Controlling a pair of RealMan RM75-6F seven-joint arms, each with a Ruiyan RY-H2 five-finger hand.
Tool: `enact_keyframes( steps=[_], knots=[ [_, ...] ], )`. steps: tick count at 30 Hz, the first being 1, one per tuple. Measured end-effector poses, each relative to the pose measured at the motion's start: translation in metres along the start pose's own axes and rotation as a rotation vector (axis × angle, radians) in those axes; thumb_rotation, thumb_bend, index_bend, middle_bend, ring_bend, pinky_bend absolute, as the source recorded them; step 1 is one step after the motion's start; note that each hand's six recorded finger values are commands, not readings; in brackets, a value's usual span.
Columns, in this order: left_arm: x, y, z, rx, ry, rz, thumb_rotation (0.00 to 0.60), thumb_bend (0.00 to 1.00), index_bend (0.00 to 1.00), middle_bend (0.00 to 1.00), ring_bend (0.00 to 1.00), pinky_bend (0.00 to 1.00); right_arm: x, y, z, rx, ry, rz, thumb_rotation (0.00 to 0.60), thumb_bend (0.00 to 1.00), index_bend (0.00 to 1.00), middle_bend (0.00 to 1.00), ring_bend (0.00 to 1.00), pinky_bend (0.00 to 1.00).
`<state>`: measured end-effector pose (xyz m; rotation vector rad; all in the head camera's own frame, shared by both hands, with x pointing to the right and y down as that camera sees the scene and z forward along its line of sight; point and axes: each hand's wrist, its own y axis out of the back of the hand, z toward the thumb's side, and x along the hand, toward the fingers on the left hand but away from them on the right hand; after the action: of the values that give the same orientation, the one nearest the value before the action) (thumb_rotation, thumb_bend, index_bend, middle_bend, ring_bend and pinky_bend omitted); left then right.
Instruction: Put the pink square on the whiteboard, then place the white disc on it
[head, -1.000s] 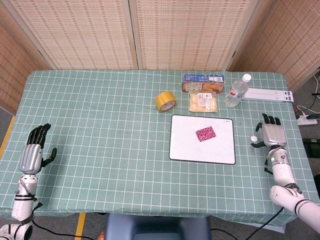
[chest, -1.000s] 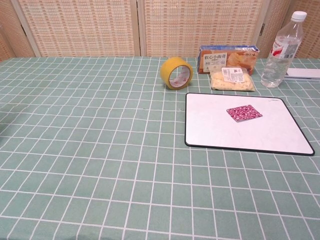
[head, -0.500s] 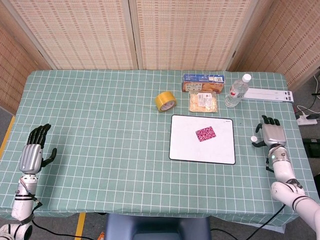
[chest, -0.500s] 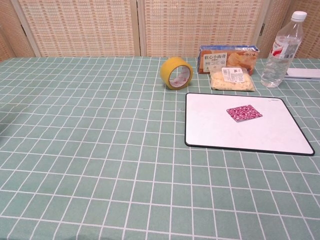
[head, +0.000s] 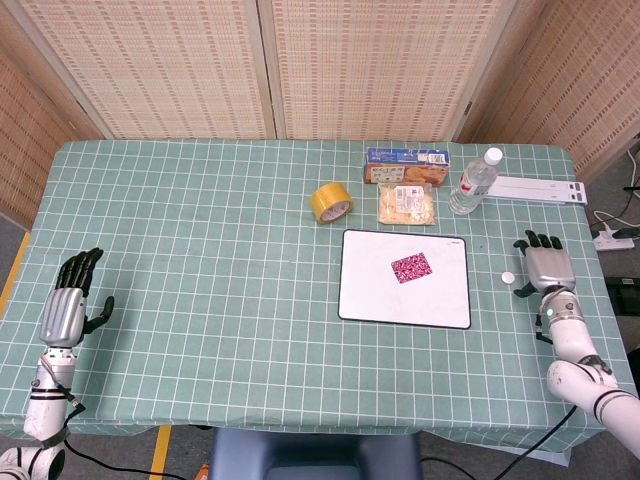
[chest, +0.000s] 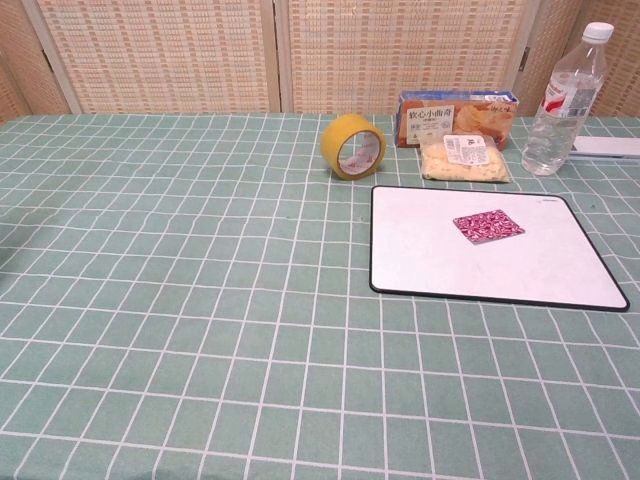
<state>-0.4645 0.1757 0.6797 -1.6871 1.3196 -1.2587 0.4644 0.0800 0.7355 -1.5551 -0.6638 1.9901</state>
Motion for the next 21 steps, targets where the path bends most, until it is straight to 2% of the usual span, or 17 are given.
enact_keyframes(
  steps=[4,12,21],
  knots=[
    [0.0,-0.001,0.0,0.004,0.0,-0.004,0.6,0.39,0.06,0.05,0.0,0.0,0.0,-0.001,0.001,0.009,-0.006,0.008,0.6,0.12,0.2,0.0,0.0,0.0],
    [0.0,-0.001,-0.001,0.006,0.005,-0.01,0.6,0.39,0.06,0.05,0.0,0.0,-0.004,-0.004,0.006,0.019,-0.014,0.017,0.6,0.15,0.32,0.0,0.0,0.0],
    [0.0,-0.002,-0.002,0.005,0.007,-0.013,0.6,0.39,0.06,0.05,0.0,0.0,-0.008,-0.006,0.011,0.025,-0.017,0.018,0.6,0.16,0.36,0.0,0.0,0.0]
  ],
)
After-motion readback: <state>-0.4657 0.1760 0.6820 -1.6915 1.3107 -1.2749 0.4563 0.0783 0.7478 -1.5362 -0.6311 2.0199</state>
